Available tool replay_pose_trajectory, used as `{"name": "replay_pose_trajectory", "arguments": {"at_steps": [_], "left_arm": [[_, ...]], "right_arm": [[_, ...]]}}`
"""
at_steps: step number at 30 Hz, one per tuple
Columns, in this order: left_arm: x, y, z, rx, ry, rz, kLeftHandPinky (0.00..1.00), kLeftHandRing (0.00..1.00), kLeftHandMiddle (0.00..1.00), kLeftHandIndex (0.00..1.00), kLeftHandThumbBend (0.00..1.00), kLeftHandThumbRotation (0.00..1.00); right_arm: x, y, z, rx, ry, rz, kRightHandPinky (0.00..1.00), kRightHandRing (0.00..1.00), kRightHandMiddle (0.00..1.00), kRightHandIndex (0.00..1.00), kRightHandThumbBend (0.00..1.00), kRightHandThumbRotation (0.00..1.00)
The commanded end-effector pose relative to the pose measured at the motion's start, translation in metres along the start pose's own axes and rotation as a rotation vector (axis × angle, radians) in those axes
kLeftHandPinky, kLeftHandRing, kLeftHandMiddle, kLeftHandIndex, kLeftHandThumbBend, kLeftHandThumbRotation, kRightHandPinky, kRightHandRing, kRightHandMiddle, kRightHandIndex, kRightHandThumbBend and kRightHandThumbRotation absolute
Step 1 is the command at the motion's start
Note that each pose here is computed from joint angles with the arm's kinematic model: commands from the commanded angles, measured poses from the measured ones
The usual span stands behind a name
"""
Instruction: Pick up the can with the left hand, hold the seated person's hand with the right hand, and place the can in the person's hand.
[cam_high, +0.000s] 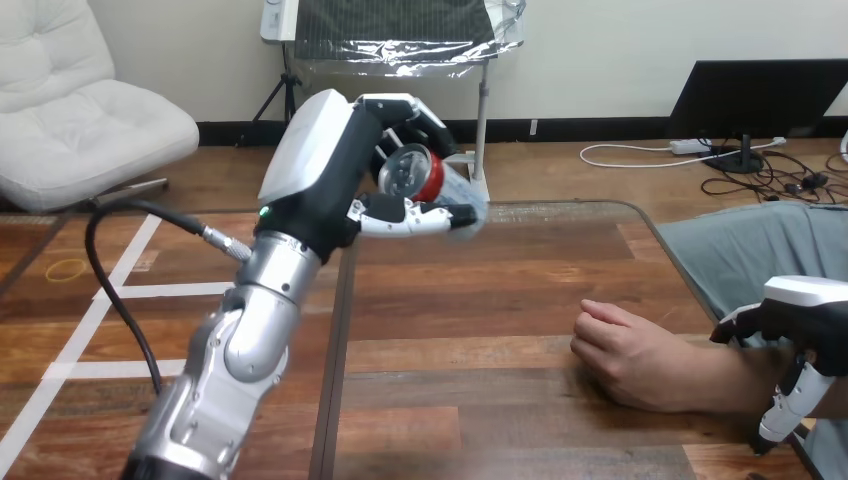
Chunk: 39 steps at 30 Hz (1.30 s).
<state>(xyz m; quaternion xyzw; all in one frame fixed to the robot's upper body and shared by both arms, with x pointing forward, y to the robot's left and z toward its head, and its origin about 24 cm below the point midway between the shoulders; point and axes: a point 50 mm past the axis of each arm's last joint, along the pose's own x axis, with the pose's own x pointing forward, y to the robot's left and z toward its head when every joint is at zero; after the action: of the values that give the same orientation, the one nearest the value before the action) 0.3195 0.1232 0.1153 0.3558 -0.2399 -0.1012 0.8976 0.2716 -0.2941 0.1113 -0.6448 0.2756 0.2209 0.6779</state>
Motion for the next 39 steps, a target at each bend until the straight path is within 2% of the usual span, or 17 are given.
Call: {"name": "replay_pose_trajectory", "arguments": {"at_steps": [1,22,39], "left_arm": [[0.002,0.012,0.018,-0.019,-0.070,0.067,0.32,0.37,0.45,0.49,0.61,0.00],[-0.022,0.011,0.021,-0.060,-0.076,0.068,0.31,0.36,0.44,0.49,0.61,0.00],[-0.045,0.012,0.022,-0.097,-0.078,0.041,0.31,0.37,0.45,0.50,0.60,0.00]], "right_arm": [[-0.005,-0.027,0.005,-0.035,-0.004,-0.096,0.89,0.93,0.93,0.88,0.78,0.04],[-0.001,-0.024,0.004,-0.049,-0.015,-0.119,0.85,0.89,0.91,0.87,0.77,0.03],[0.001,-0.023,0.004,-0.061,-0.011,-0.124,0.82,0.86,0.89,0.87,0.75,0.03]]}}
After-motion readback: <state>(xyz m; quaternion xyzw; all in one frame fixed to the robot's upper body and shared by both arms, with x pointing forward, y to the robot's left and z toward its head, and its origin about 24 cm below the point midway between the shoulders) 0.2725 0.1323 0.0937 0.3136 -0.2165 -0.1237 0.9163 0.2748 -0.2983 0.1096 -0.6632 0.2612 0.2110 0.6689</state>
